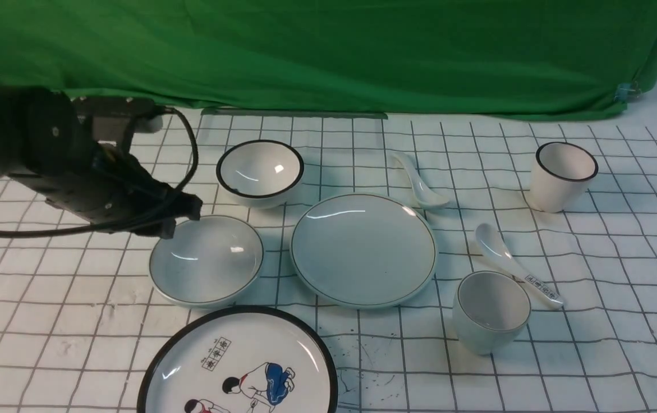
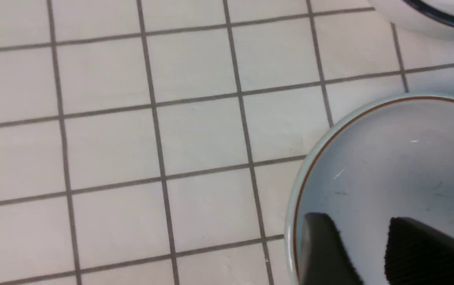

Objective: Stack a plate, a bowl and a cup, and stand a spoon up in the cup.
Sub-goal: Use the left arm to grab a blue rice bowl, then use the left arm to put the blue rice bowl into the blue large plate in the middle, then use the right arm to grab a blue teacup, then use the right arm to put the blue teacup into the blue rice bowl in the middle

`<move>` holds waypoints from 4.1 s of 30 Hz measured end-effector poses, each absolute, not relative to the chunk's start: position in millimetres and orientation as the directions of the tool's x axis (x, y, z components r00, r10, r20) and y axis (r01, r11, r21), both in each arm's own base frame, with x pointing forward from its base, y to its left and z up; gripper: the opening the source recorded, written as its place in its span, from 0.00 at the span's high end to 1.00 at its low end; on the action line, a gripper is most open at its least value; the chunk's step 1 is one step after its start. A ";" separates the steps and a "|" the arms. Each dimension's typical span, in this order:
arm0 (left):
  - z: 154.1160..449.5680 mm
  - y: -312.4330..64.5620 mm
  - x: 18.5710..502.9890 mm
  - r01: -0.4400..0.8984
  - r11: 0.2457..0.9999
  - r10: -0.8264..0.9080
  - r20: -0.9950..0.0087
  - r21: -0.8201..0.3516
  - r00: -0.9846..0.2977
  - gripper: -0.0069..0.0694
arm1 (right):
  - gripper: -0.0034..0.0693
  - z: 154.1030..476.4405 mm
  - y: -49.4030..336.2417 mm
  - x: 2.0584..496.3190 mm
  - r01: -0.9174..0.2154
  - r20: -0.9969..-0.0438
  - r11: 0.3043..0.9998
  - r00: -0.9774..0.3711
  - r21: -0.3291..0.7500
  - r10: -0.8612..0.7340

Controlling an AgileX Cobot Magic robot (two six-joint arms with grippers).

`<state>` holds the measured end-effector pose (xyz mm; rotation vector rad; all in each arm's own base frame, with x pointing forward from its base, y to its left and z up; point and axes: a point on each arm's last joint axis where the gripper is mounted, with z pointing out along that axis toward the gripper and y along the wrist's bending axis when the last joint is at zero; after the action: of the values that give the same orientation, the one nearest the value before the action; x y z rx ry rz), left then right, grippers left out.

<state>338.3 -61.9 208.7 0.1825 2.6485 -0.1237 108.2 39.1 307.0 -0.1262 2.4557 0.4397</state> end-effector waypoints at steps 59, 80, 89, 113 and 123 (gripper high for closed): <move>173.4 -198.5 402.9 0.218 0.908 0.080 -0.362 -0.358 -0.929 0.48 | 0.63 315.9 45.9 162.9 -0.162 -0.556 0.946 -0.831 0.282 0.024; 347.8 -126.7 337.2 0.332 0.943 0.295 -0.505 0.019 -0.811 0.90 | 0.29 220.6 97.3 309.5 -0.252 -0.240 0.956 -0.947 0.150 -0.212; 328.9 -107.7 288.5 0.306 0.952 0.271 -0.484 0.007 -0.832 0.91 | 0.83 201.6 100.6 321.7 -0.325 -0.183 0.936 -0.937 0.134 -0.299; 289.5 -91.6 238.1 0.268 0.962 0.202 -0.514 -0.058 -0.834 0.91 | 0.83 247.6 230.9 412.9 -0.530 -0.350 0.842 -0.811 0.098 -0.470; 288.2 -91.4 237.6 0.280 0.959 0.217 -0.510 -0.049 -0.832 0.91 | 0.70 222.8 231.1 416.6 -0.510 -0.268 0.855 -0.841 0.097 -0.471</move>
<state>237.6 -91.4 288.2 0.3529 2.5889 -0.1655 416.6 231.1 222.8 -0.7506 2.7963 0.2413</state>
